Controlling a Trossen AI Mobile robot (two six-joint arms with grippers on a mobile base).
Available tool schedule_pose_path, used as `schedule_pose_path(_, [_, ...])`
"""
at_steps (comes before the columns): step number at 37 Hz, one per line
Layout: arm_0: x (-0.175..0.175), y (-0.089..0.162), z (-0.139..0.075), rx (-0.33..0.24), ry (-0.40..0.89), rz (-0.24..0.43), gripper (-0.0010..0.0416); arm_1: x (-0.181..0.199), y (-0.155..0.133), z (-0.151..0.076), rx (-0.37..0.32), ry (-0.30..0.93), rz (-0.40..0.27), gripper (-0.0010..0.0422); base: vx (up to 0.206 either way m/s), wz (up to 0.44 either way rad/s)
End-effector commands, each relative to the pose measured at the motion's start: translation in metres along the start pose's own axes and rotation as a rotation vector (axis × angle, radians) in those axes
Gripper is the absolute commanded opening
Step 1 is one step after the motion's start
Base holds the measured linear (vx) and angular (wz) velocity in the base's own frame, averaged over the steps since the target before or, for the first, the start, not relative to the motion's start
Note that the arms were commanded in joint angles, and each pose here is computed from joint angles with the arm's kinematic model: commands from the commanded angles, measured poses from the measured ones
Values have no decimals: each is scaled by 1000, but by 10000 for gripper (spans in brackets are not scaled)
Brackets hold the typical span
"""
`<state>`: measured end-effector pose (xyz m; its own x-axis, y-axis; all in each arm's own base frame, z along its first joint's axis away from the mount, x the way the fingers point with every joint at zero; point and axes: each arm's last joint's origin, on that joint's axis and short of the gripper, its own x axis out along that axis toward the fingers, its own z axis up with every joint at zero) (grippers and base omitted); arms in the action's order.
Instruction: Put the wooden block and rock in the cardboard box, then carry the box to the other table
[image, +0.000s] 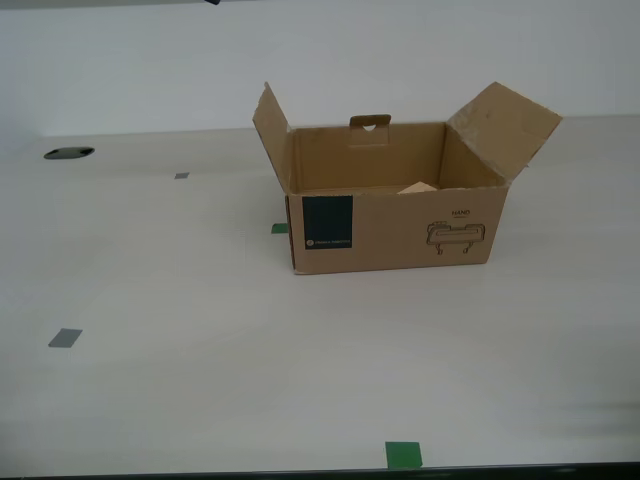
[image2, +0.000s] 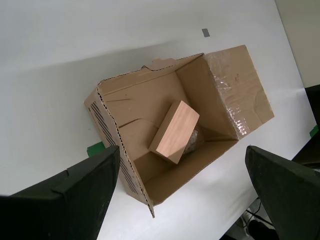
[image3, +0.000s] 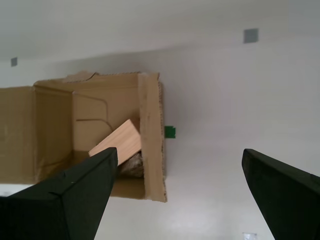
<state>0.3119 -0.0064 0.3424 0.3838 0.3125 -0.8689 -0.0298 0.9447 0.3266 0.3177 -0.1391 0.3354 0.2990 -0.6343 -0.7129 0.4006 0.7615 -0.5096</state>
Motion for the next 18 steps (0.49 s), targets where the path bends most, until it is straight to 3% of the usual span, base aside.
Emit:
schedule_pose_path(1, [15,-3,4,7,50,83,339,0,0,0,6,3,-5,341,0,0])
schedule_pose_path(18, [58,-17,13,34,168,104,300,27,22,-24,-65,99,21,341,0,0])
